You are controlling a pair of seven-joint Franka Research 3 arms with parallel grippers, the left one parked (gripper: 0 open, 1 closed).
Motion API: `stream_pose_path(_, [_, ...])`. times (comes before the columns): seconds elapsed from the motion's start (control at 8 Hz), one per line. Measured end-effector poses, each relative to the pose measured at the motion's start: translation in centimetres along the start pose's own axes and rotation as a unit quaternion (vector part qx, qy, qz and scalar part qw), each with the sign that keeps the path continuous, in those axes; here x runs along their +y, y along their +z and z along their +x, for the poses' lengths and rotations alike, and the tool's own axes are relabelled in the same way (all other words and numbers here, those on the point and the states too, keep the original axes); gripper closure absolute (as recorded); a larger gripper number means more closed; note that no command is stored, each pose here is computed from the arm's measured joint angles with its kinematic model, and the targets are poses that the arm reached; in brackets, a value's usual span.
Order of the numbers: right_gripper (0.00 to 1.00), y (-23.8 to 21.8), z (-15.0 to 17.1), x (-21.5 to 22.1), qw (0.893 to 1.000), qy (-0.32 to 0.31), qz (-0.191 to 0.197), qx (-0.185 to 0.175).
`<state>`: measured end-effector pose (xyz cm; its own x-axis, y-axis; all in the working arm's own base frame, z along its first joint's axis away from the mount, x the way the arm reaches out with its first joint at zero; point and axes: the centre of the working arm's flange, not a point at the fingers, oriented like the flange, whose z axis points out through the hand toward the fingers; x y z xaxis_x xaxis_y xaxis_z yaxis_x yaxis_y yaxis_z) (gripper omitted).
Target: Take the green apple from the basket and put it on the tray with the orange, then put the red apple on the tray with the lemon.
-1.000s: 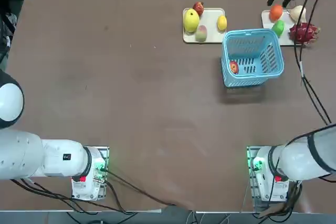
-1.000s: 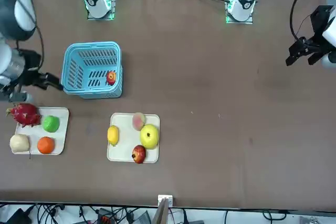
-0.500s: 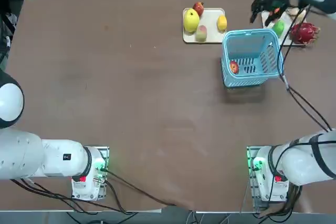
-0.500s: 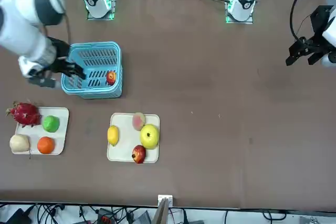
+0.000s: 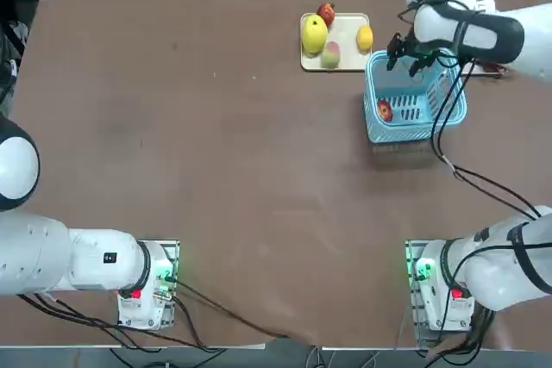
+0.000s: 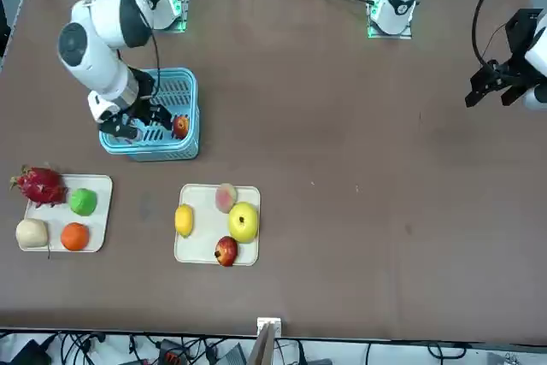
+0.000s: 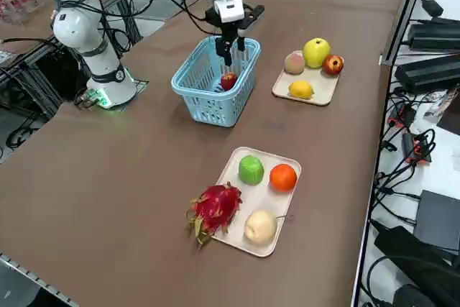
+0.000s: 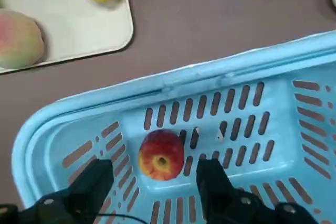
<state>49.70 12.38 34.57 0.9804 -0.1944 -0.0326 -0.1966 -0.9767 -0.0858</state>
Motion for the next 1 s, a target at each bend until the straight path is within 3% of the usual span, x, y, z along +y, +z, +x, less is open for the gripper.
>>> stream_pose_path(0.62, [0.02,5.9,-2.6,-2.1,1.000,0.014,-0.010,0.018])
stream_pose_path(1.0, [0.02,8.2,-3.3,-1.1,0.999,0.017,-0.014,0.026])
